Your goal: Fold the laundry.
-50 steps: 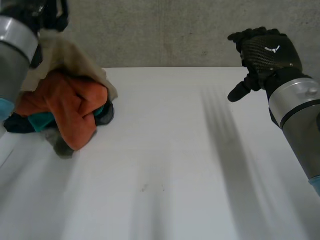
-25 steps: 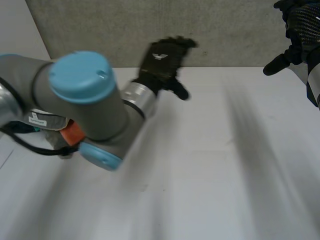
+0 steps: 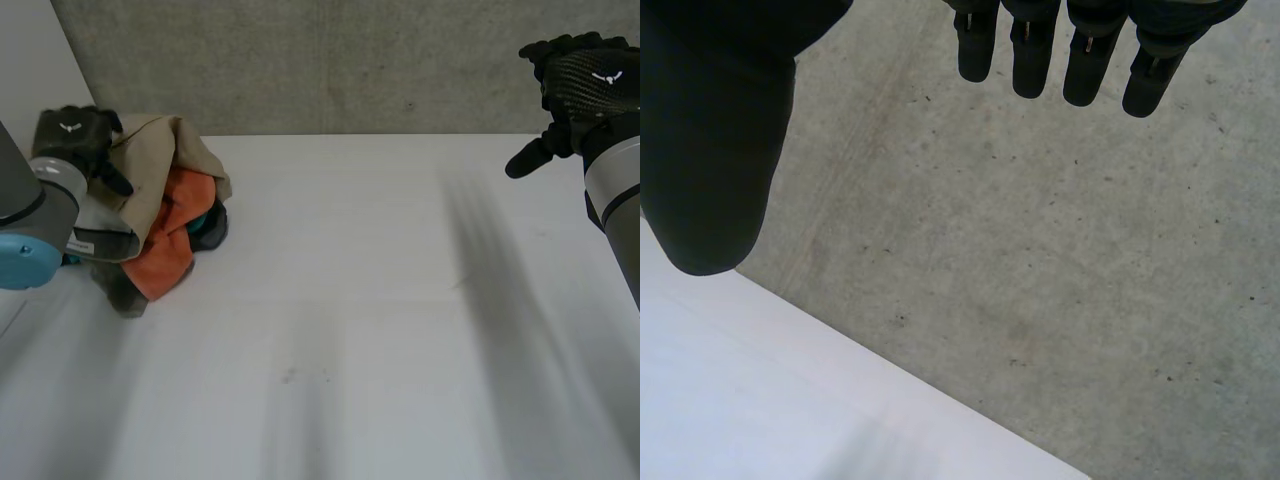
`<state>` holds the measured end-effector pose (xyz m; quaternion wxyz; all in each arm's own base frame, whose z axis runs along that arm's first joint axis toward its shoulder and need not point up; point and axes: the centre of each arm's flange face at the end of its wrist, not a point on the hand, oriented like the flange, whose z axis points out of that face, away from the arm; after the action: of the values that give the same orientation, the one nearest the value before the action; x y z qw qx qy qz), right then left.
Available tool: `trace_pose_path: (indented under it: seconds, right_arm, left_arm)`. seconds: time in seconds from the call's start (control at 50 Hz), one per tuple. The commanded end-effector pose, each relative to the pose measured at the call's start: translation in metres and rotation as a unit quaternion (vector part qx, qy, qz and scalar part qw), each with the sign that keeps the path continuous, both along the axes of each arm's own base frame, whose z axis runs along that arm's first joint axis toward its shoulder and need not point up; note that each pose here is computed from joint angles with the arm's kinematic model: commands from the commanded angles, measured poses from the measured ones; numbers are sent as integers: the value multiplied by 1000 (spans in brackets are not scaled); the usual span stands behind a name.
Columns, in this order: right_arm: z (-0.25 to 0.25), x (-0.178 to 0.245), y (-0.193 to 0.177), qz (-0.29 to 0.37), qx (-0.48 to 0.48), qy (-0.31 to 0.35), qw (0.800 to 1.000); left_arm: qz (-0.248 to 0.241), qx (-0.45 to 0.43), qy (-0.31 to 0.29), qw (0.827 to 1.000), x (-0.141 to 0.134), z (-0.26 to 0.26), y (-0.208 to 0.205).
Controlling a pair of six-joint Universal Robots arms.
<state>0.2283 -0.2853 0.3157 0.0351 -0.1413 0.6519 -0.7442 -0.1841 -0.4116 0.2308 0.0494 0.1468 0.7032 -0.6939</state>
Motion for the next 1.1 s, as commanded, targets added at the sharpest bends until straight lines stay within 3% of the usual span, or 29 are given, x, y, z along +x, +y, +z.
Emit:
trace_pose_path:
  seconds: [0.02,0.1,0.18,0.26,0.38,0.5,0.58,0.66,0.72,0.8,0.82,0.9,1.04,1.1]
  right_arm:
    - [-2,0,0,0,3,1,1000]
    - [-1,0,0,0,1,1,1000]
    - [2,0,0,0,-3,0,1000]
    - [5,0,0,-1,-9,6,1000]
    - [9,-4,-2,-9,-16,8,1000]
    - [18,-6,-5,-15,-31,4,999]
    - [22,-17,-11,-32,-37,2,999]
    - [25,-25,-16,-43,-40,3,998]
    - [25,-26,-17,-45,-40,2,998]
    - [25,-25,-16,-43,-40,2,998]
    - [25,-24,-16,-40,-40,2,998]
    - [24,-22,-15,-29,-39,4,999]
    - [14,-16,-13,-17,-24,9,1000]
    - [11,-16,-14,-17,-20,10,1000]
  left_arm:
    - [-24,-2,3,1000,-4,-5,-9]
    - [-20,-31,6,999,-10,12,-7]
    - [-24,-132,27,991,-24,86,12]
    - [-59,-223,55,972,-47,151,48]
    - [-163,-291,107,937,-114,204,112]
    - [-262,-253,143,920,-183,179,152]
    - [-301,-215,149,917,-215,145,158]
    - [-305,-175,138,926,-228,108,153]
    - [-299,-162,129,932,-225,98,150]
    - [-255,-127,106,953,-203,74,130]
    - [-214,-122,97,964,-179,74,113]
    - [-111,-117,80,984,-111,79,77]
    - [-35,-68,56,996,-52,60,49]
    - [16,-45,46,998,-14,52,29]
